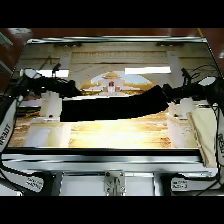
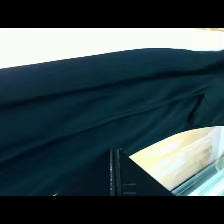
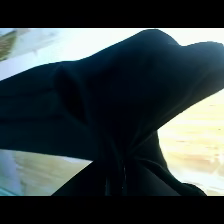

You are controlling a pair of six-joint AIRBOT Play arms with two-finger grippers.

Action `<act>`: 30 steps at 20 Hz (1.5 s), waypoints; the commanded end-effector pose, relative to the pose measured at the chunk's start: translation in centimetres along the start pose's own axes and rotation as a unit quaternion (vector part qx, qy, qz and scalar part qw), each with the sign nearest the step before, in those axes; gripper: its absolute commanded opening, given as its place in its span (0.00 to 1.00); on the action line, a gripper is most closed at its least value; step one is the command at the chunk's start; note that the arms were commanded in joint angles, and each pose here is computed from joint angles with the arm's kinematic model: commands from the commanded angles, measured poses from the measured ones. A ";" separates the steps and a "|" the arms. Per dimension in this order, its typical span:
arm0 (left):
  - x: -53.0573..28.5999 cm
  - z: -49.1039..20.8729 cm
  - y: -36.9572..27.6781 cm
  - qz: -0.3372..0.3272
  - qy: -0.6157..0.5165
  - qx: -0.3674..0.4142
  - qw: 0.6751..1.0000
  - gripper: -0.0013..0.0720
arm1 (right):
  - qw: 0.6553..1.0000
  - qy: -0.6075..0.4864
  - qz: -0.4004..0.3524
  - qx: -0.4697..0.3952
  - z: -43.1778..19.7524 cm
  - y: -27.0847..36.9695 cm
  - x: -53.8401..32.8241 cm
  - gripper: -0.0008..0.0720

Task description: Fold the shirts.

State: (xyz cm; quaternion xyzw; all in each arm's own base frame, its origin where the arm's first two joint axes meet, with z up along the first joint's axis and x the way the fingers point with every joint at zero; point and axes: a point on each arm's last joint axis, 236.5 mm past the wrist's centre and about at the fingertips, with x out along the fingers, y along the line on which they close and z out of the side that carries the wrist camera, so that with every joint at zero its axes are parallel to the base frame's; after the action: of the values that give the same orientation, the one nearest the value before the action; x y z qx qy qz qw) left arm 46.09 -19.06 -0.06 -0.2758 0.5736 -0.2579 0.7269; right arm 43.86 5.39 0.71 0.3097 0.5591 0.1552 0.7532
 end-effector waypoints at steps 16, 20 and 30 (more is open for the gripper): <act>23.4 -12.1 -20.7 -0.213 0.054 0.023 0.975 0.07 | 0.997 -0.062 0.040 -0.012 -5.9 11.8 -13.1 0.10; 21.5 -10.2 -17.1 -0.170 0.076 0.045 0.981 0.06 | 0.997 -0.075 0.018 -0.011 -4.9 10.9 -12.4 0.10; -8.6 2.5 -7.6 0.065 -0.068 0.194 0.977 0.07 | 0.993 -0.028 0.100 -0.064 -6.6 21.4 4.9 0.10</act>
State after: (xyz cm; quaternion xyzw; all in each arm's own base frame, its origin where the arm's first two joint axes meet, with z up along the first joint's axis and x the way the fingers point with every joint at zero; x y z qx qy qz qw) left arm 45.85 -26.79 5.76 -0.1473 0.5158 -0.3563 0.7650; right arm 39.97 19.94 11.21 0.3019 0.5151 0.2314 0.7681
